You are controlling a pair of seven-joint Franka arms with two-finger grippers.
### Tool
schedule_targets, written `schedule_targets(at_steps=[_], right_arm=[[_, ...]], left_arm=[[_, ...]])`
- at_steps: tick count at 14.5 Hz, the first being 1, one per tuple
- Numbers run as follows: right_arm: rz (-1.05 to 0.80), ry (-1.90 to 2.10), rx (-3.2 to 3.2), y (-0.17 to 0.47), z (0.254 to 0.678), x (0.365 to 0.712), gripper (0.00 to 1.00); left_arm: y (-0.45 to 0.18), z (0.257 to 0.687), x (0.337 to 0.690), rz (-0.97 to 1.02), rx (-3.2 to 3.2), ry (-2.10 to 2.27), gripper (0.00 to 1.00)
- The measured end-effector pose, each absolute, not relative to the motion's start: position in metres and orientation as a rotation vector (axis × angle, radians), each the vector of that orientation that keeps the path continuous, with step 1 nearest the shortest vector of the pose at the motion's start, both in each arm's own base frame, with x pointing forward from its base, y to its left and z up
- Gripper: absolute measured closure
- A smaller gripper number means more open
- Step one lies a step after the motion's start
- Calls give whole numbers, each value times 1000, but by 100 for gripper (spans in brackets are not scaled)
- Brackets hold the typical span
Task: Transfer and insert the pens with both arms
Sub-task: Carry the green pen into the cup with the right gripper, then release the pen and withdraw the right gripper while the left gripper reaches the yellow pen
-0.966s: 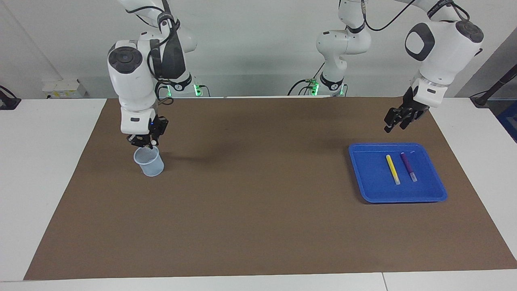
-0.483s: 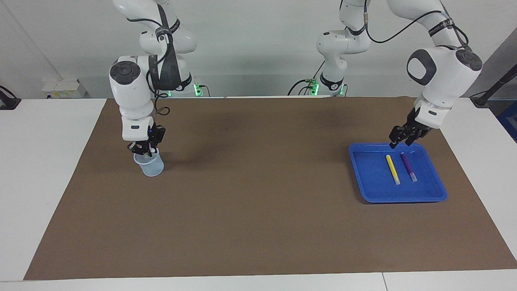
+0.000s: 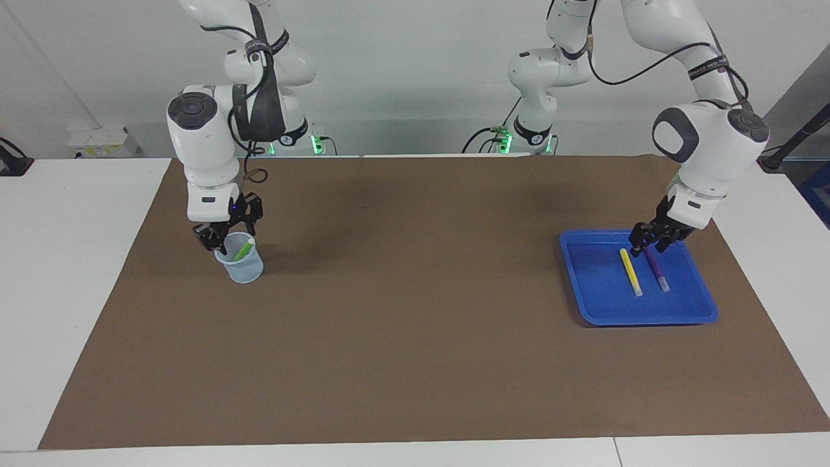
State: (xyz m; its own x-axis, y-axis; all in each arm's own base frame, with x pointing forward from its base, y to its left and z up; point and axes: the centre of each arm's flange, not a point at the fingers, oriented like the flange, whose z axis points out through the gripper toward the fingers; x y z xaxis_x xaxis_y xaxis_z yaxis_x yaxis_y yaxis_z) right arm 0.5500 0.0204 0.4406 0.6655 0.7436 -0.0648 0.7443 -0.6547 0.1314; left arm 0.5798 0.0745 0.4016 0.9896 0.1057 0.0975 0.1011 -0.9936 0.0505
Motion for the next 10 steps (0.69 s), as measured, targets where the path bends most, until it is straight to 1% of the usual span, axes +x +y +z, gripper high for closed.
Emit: schedule_targets(at_steps=[1, 2, 3, 6, 7, 10], right_arm=[[7, 1227, 2732, 22, 446, 549, 1], [31, 1223, 2749, 25, 451, 549, 0], [62, 1216, 2782, 30, 456, 548, 0], [147, 1123, 2938, 53, 467, 548, 0], [152, 1038, 3002, 65, 468, 547, 0], [145, 762, 3127, 119, 477, 540, 0]], left_arm=[[76, 392, 583, 157, 3092, 157, 30], [78, 383, 586, 160, 3096, 145, 29], [80, 374, 589, 162, 3100, 131, 30], [93, 350, 595, 171, 3099, 93, 30], [97, 345, 597, 173, 3101, 85, 28], [99, 337, 606, 188, 3106, 78, 30]])
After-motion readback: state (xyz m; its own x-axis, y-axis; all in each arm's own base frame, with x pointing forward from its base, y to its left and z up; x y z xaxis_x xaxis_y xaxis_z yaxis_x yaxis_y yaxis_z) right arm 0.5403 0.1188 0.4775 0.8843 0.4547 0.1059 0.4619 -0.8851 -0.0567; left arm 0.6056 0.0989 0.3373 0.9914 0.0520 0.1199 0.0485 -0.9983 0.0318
